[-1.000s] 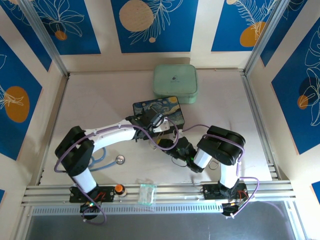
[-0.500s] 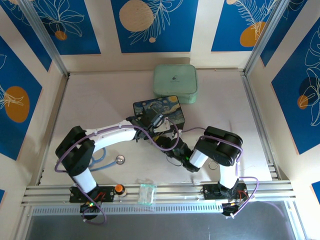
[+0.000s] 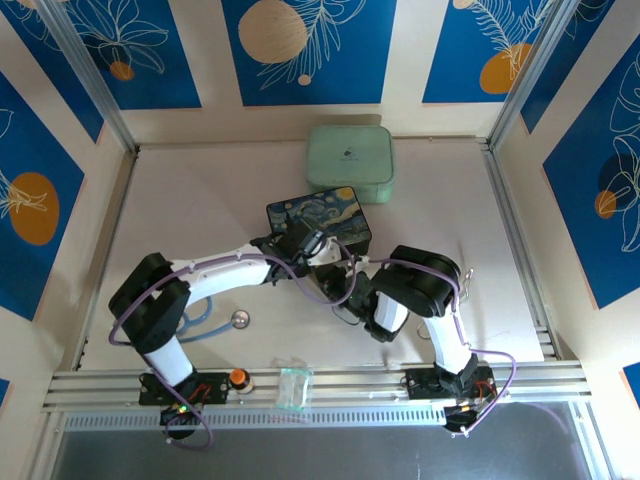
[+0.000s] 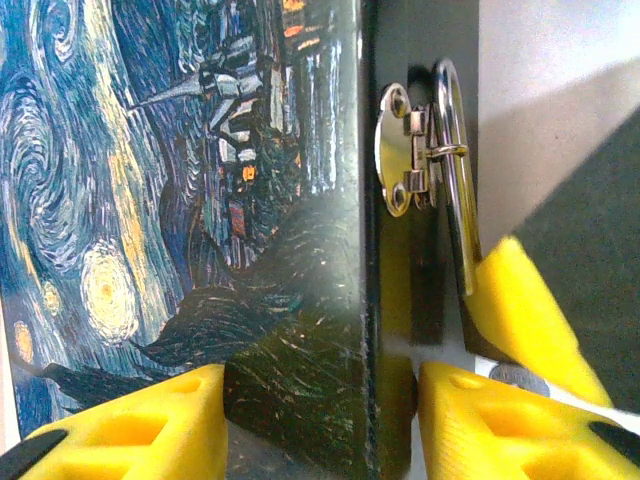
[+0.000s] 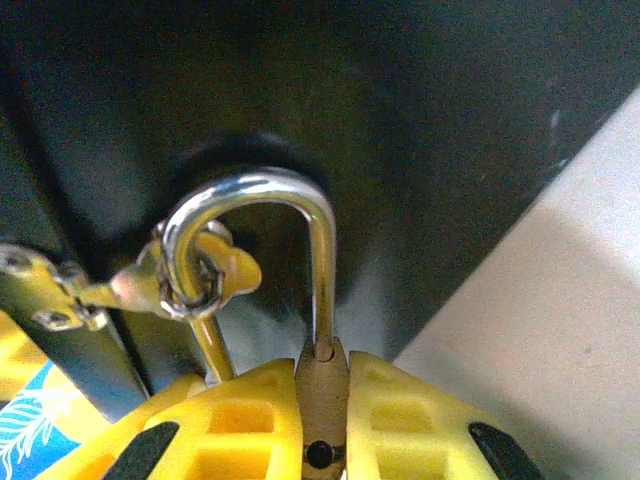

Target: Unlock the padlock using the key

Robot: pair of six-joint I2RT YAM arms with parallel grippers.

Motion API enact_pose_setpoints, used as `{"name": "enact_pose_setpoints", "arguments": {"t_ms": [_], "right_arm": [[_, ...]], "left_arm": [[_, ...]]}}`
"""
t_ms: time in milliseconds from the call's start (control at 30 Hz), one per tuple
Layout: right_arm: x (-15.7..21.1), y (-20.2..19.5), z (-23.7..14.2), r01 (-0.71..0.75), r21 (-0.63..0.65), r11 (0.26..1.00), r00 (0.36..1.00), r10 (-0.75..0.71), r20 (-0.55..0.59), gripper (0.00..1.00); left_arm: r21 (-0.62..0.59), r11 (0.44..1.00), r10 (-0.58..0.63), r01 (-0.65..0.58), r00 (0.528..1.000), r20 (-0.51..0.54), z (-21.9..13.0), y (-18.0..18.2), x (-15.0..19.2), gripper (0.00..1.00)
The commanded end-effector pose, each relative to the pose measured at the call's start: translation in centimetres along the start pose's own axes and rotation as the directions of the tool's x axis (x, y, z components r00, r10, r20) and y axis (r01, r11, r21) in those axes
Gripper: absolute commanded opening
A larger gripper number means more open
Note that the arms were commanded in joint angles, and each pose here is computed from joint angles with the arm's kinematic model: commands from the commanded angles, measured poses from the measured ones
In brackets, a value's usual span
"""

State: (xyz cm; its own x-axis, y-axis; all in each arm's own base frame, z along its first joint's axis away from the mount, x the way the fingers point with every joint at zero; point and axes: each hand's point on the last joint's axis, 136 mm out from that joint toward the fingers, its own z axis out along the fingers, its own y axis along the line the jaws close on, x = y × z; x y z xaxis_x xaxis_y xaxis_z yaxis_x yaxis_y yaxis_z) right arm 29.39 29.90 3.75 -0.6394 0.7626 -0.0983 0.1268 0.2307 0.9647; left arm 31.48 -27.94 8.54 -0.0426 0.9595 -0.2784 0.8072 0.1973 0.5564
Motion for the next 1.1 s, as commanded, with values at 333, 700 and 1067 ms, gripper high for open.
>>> {"name": "enact_pose_setpoints", "arguments": {"t_ms": [333,700,1067], "right_arm": [[-5.1,-6.6,-2.0,0.005,0.213,0.977,0.991,-0.033,0.129,0.00],[-6.9,-6.7,-2.8,-0.043,0.215,0.976,0.986,0.007,0.168,0.00],[-6.4,-4.8,-2.4,-0.215,0.144,0.966,0.972,0.197,0.129,0.00]], "left_arm": [[0.266,0.962,0.106,-0.059,0.981,-0.163,1.4,-8.1,6.4,0.47],[0.264,0.963,0.108,-0.060,0.980,-0.169,1.4,-8.5,6.8,0.47],[0.264,0.962,0.121,-0.071,0.977,-0.177,1.5,-8.8,7.0,0.47]]}}
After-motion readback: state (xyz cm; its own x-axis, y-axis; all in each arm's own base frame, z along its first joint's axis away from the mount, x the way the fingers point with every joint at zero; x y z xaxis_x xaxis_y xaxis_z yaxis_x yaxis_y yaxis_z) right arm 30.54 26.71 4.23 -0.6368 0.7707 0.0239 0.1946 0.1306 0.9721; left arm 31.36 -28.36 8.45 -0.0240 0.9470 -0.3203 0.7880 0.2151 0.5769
